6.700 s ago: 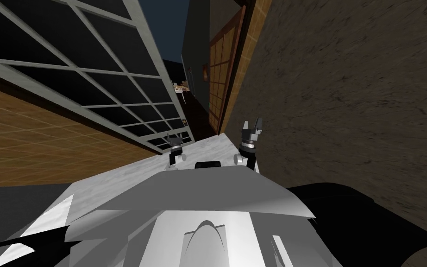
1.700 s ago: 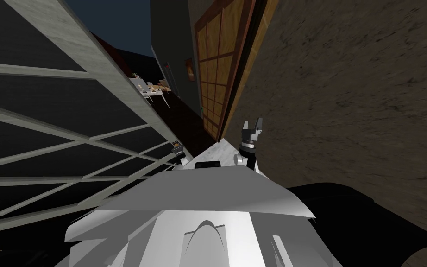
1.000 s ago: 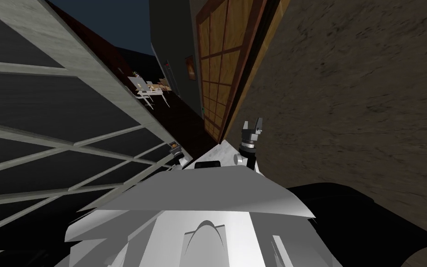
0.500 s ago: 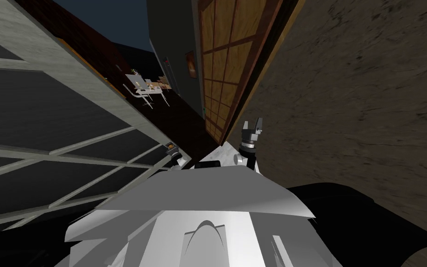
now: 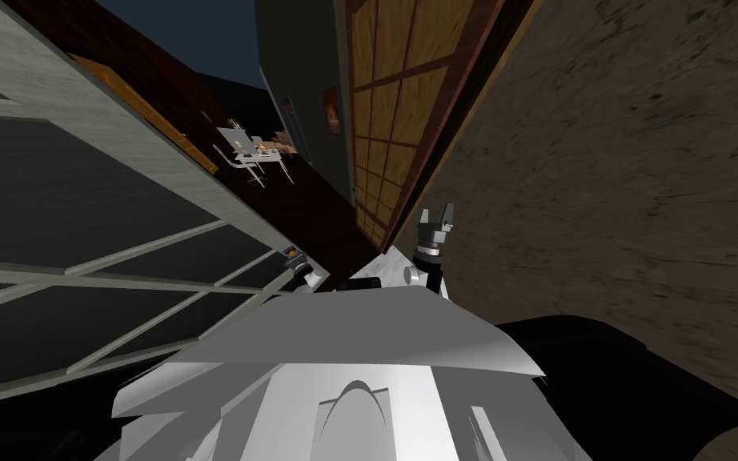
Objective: Push the door open
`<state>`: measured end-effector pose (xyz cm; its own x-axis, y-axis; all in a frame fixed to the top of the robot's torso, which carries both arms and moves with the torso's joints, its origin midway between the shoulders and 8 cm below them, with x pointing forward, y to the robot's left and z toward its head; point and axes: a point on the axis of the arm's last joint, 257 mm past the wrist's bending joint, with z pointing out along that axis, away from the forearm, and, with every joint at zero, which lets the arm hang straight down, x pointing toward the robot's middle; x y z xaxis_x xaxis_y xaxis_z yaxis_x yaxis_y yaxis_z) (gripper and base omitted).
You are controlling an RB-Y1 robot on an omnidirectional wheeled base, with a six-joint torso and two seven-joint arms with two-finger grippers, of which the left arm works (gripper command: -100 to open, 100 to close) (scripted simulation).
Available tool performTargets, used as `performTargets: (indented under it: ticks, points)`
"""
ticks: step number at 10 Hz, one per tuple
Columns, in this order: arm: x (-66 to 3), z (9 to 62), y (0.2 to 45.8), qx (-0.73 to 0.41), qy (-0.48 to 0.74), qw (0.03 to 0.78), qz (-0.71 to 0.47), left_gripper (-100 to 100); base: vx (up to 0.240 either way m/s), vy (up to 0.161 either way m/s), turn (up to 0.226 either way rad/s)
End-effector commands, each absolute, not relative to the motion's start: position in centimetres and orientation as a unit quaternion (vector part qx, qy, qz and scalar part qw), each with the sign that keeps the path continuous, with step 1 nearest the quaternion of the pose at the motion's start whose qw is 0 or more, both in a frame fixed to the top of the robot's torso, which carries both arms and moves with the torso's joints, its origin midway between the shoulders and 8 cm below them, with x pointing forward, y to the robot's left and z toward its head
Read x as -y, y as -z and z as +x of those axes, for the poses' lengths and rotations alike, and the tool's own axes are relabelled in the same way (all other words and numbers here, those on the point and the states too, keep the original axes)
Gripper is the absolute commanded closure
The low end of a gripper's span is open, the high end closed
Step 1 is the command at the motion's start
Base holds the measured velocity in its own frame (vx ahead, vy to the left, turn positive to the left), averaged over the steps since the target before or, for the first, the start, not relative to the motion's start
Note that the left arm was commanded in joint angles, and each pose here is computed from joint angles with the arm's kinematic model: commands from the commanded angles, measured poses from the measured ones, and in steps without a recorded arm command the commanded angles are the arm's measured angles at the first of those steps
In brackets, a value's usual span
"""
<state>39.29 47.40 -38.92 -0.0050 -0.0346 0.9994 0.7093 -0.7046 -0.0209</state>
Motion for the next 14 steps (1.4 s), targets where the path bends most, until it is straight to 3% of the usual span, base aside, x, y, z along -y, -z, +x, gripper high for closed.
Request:
performTargets:
  ticks: [1, 14]
  points:
    - [-48.8, 38.3, 38.4, 0.267, 0.658, 0.296, -0.639, 100, 0.067, 0.017, -0.002]
    - [-52.2, 33.5, 38.8, 0.322, 0.632, 0.339, -0.618, 100, 0.12, 0.046, 0.028]
